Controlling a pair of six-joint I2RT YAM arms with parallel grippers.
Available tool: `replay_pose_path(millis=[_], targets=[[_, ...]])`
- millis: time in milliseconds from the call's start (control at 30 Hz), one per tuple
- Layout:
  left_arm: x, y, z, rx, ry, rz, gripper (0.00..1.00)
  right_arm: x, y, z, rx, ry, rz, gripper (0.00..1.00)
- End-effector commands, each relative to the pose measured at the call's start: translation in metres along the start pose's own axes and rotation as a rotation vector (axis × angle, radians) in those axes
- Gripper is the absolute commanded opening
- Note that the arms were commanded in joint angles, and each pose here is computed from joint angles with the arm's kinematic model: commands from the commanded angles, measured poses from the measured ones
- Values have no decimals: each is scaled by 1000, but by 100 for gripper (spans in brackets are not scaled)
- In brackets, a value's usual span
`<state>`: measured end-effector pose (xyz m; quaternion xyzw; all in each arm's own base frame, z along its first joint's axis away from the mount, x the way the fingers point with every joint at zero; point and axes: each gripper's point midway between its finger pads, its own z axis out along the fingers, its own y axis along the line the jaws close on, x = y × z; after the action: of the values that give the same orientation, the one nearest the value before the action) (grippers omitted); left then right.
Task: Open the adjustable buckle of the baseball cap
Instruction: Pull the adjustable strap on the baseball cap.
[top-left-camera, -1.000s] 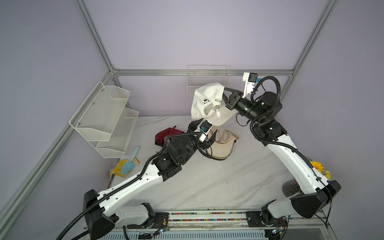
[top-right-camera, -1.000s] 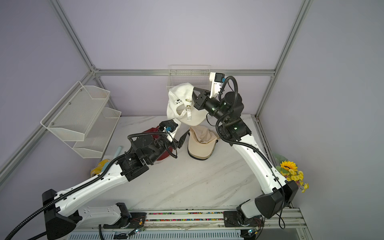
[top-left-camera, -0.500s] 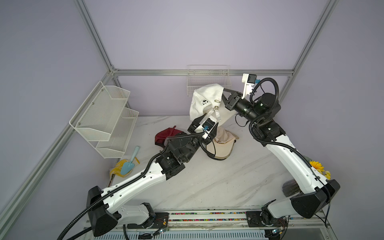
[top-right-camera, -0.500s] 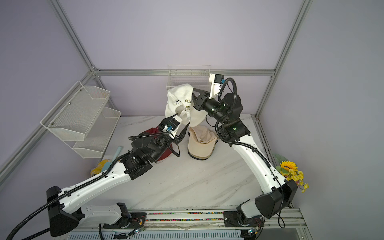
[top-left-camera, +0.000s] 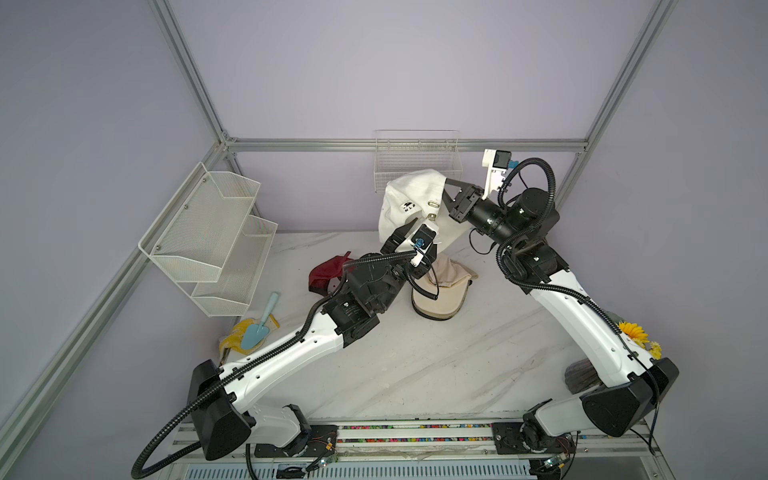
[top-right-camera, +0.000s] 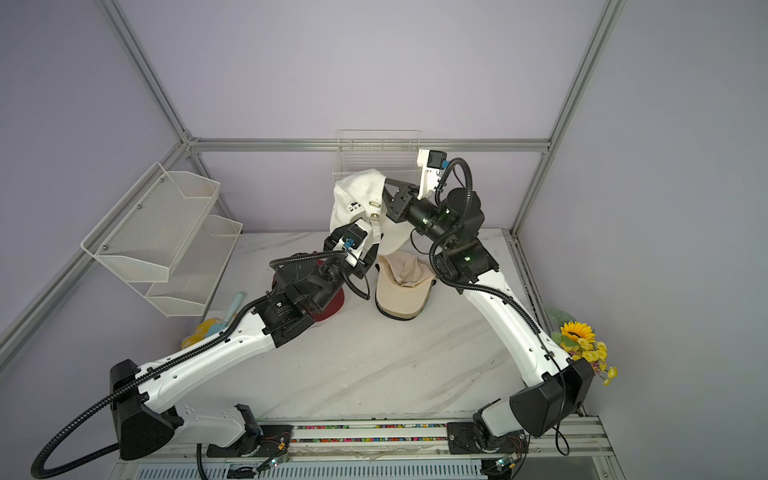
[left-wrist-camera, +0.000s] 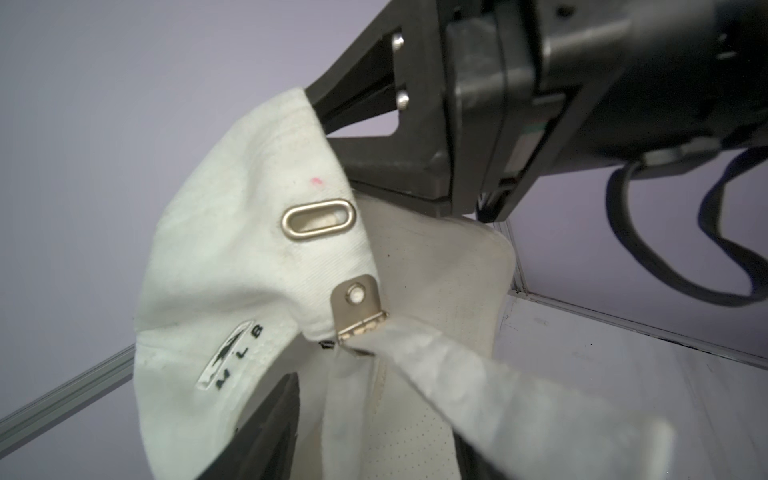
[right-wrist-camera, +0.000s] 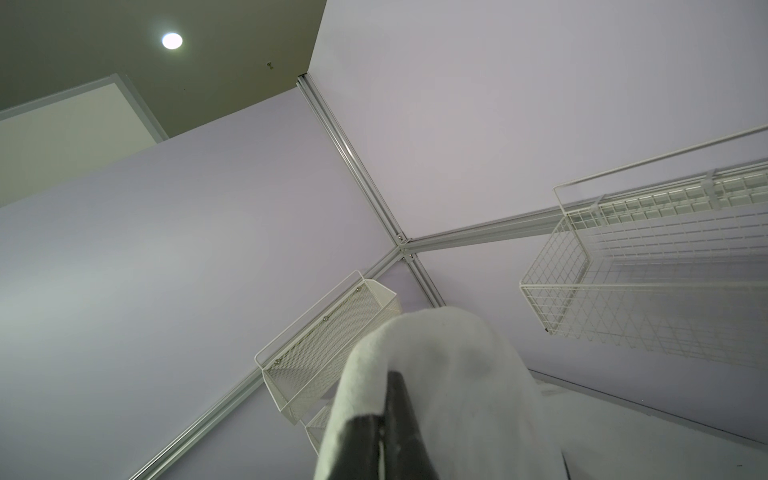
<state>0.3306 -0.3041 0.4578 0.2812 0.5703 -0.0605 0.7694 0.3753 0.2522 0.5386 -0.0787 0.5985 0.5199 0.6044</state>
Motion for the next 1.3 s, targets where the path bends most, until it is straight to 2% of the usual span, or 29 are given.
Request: replay_pose_path(millis=[0,267,600,1267], targets=[[-29,20,0,-36,-79,-37,56,-15,20,-6,-55,-49,-10,0],[-24,18,3,-6,-68,-58,42,-17,24,-7,-63,-60,-13,0],[-21,10,8,31,-58,-64,40,-18,25,-7,-66,-62,-11,0],[-25,15,12,30,-65,-59,0,-19,31,-13,-77,-71,-14,0]])
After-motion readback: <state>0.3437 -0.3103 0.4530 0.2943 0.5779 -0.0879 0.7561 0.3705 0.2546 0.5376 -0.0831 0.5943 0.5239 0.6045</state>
